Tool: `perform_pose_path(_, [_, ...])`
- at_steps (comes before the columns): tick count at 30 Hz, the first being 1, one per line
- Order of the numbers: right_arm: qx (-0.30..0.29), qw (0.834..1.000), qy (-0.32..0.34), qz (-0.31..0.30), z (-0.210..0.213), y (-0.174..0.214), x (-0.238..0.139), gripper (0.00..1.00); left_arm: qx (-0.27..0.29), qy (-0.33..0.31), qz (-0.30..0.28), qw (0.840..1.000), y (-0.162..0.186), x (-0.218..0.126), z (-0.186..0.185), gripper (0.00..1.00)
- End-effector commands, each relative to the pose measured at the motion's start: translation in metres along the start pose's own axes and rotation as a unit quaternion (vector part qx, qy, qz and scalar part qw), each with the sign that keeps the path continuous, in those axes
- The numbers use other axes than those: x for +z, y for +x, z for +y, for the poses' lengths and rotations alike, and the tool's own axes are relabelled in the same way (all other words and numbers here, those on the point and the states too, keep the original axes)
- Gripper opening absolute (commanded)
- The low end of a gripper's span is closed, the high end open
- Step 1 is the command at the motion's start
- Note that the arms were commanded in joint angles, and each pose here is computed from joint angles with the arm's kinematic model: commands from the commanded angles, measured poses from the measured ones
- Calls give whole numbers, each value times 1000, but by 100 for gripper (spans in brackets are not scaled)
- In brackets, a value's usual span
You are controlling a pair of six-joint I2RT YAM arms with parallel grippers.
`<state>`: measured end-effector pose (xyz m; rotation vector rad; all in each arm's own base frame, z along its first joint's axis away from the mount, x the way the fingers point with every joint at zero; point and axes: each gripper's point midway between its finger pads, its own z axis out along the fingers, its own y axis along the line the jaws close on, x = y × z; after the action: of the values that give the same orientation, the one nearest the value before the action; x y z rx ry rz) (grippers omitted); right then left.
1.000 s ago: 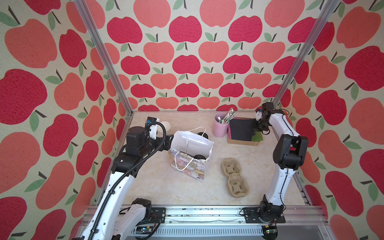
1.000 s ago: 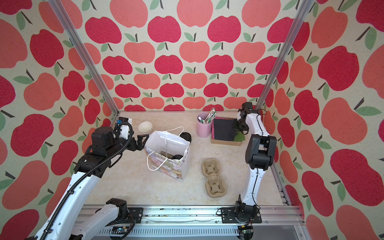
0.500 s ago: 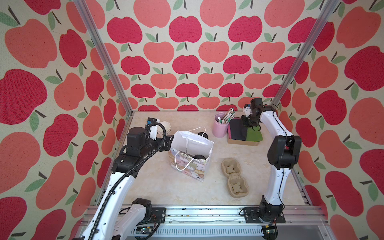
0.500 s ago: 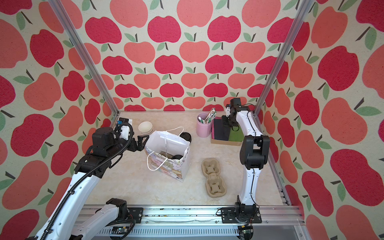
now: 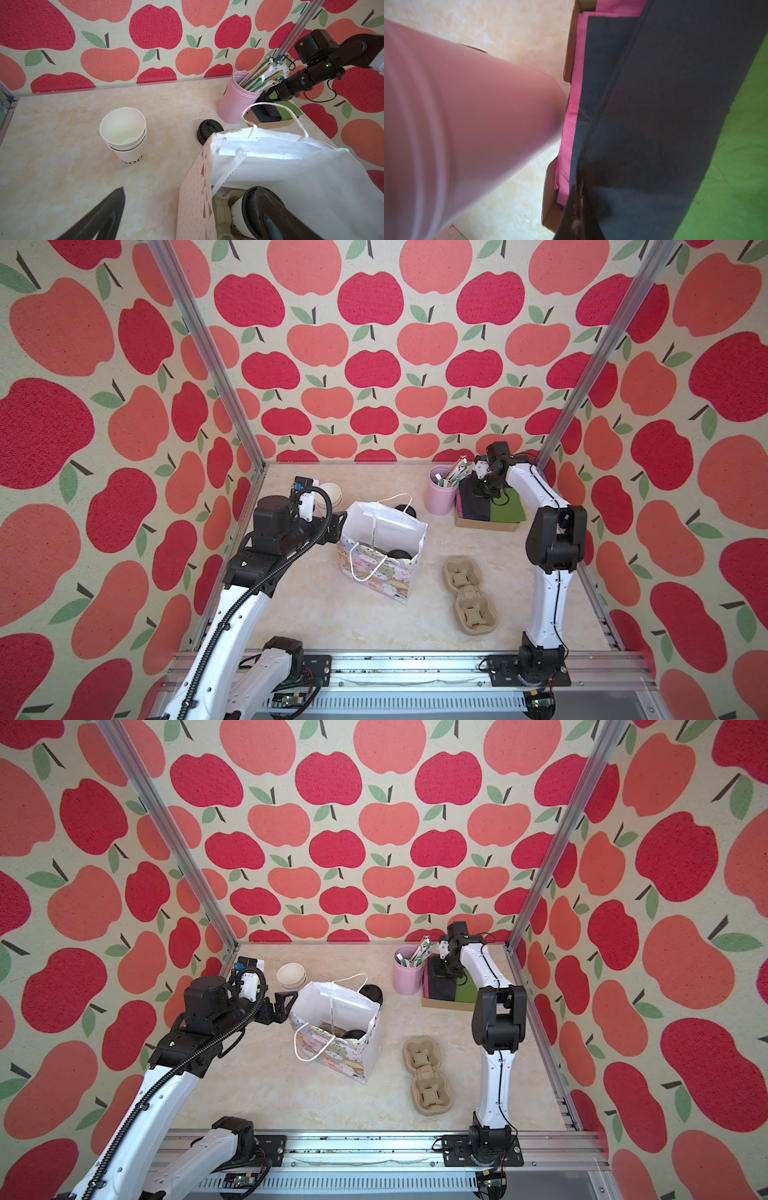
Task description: Pack the takeout coffee
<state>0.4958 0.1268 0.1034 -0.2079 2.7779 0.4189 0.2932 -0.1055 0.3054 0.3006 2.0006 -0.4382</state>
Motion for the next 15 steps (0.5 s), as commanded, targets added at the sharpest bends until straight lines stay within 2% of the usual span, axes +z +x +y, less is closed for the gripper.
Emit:
perform_pose_path(1, [12,1000,-20,19,9,6,8,4,-4,3,-13,1000,-4,-3,-1,99])
perform_pose_path(15, [21,998,-43,44,15,22,25,11,-5,5,-12,1000,-4,-2,-1,99])
